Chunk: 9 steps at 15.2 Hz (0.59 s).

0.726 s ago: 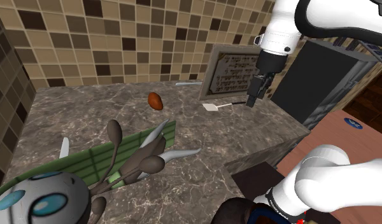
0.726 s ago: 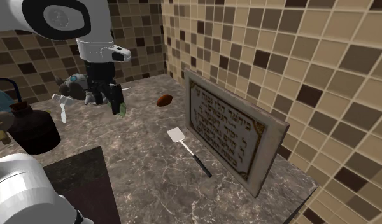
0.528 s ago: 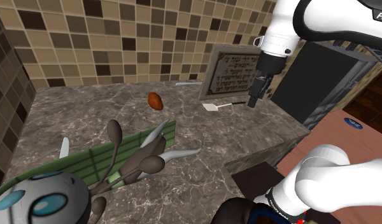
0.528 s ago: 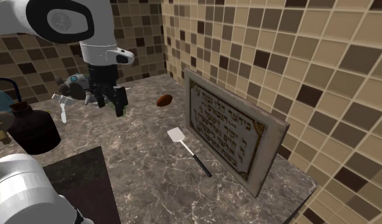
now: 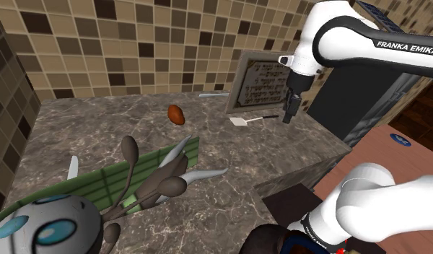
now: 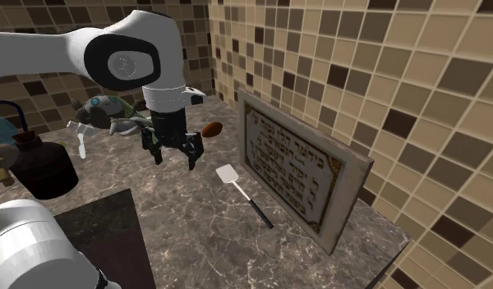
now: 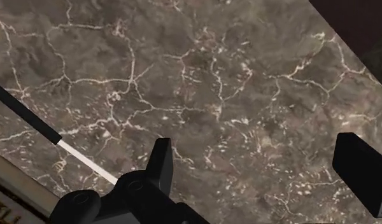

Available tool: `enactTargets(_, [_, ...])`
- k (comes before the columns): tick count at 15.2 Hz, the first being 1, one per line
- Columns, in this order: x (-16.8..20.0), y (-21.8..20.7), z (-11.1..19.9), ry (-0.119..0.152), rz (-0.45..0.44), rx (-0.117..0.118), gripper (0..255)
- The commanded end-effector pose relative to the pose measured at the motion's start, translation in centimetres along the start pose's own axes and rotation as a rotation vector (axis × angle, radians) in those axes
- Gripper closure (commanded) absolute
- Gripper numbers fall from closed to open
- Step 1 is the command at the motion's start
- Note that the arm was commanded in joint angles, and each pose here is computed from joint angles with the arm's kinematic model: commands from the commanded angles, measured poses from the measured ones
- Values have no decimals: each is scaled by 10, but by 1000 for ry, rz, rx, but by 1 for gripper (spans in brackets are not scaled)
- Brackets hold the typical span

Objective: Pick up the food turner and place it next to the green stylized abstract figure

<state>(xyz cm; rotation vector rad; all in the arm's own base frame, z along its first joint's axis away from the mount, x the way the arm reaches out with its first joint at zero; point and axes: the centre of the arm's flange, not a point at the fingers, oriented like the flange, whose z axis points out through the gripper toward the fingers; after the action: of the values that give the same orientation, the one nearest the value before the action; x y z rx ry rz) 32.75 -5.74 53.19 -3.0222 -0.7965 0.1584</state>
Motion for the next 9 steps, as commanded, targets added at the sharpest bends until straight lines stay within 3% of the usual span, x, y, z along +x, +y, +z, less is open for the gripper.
enactTargets(1, [2, 23, 13, 2, -101, -14, 0])
enactTargets(9, [34, 105, 58, 8, -470, -61, 0])
